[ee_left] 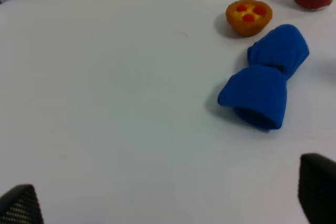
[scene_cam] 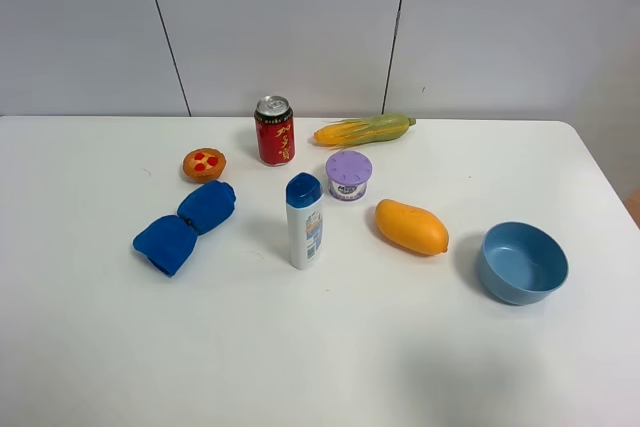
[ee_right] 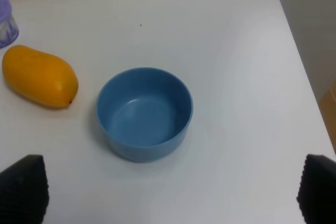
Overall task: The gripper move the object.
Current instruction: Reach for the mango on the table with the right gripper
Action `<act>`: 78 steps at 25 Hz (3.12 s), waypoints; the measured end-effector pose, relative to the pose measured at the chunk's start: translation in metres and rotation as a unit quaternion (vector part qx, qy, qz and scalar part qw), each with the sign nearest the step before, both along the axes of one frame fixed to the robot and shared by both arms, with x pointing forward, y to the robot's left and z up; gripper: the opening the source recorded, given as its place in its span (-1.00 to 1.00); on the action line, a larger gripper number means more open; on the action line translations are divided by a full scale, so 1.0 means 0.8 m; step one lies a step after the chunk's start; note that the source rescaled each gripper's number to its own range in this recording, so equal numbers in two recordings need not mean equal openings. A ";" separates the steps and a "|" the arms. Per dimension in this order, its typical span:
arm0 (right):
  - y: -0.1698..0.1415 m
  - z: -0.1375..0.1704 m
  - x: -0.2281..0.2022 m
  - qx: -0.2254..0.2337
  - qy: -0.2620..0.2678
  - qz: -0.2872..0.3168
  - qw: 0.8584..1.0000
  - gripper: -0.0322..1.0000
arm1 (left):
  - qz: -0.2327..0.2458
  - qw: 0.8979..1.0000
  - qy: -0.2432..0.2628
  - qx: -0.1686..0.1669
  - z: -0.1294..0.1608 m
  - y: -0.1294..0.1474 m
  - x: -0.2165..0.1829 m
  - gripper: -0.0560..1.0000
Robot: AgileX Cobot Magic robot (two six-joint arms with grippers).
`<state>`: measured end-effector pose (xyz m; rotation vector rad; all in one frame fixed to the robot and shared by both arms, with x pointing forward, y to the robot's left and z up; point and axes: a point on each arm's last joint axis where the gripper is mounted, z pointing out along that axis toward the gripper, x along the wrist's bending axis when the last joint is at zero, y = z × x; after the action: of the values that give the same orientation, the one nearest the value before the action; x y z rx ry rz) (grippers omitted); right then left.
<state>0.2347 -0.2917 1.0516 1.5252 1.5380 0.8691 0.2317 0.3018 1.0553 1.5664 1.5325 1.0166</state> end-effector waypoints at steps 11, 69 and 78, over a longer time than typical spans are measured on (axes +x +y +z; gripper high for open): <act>0.006 0.001 0.000 0.026 -0.004 0.023 0.999 1.00 | 0.000 1.000 0.000 0.000 0.000 0.000 0.000 1.00; 0.129 -0.117 0.437 -0.212 0.388 0.409 0.798 0.81 | 0.000 1.000 0.000 0.000 0.000 0.000 0.000 1.00; 0.162 -0.147 0.438 -0.212 0.404 0.435 0.777 0.80 | 0.000 1.000 0.000 0.000 0.000 0.000 0.000 1.00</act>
<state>0.5853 -0.1623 0.9344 0.7930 2.9531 0.2015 0.2317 0.3018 1.0553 1.5672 1.5319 1.0171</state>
